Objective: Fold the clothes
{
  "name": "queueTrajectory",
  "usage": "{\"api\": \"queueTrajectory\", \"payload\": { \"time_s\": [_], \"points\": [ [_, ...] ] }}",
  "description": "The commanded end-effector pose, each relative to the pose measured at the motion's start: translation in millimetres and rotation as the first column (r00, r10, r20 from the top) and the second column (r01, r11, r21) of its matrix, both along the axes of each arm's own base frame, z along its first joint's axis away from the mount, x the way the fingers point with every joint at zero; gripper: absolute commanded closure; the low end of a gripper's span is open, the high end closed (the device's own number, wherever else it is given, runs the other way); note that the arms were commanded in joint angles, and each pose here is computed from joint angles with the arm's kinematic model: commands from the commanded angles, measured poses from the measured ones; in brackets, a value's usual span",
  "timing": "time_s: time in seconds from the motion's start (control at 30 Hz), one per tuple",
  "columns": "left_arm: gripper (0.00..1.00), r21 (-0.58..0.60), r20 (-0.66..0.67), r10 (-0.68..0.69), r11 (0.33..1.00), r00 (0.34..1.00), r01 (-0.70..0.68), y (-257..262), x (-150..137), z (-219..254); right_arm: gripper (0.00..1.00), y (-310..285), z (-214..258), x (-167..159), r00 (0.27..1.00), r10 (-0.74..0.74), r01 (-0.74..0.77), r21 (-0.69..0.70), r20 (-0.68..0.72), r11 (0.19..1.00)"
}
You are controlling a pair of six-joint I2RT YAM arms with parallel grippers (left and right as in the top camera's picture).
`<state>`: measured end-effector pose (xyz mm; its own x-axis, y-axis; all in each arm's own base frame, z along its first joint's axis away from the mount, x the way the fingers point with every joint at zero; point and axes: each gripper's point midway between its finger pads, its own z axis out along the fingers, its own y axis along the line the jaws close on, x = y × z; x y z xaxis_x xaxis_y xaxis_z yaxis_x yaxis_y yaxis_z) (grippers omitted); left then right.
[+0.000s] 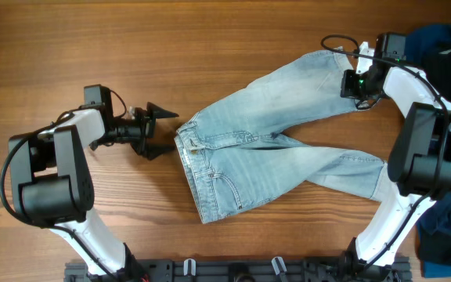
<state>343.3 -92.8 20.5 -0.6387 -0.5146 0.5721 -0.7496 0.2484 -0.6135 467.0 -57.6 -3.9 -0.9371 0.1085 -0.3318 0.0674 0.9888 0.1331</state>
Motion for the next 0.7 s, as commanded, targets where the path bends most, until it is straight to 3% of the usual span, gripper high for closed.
{"api": "queueTrajectory", "payload": {
  "time_s": [0.0,0.43,0.67],
  "points": [
    [0.08,-0.075,-0.089,0.024,0.997,0.996,-0.031,-6.8,-10.0,0.5,0.96,2.3,-58.6,-43.1,0.982,-0.018,0.015,-0.013,-0.188,1.0],
    [0.08,-0.034,-0.169,0.06,0.997,0.984,-0.067,-19.9,-5.9,-6.6,0.96,2.4,-58.6,-43.3,0.982,-0.02,0.018,-0.013,-0.189,1.0],
    [0.23,0.11,-0.178,0.092,0.991,0.98,-0.073,-28.0,-0.6,-25.9,0.96,2.6,-58.7,-43.6,0.982,-0.019,0.017,-0.013,-0.19,1.0]
  ]
}}
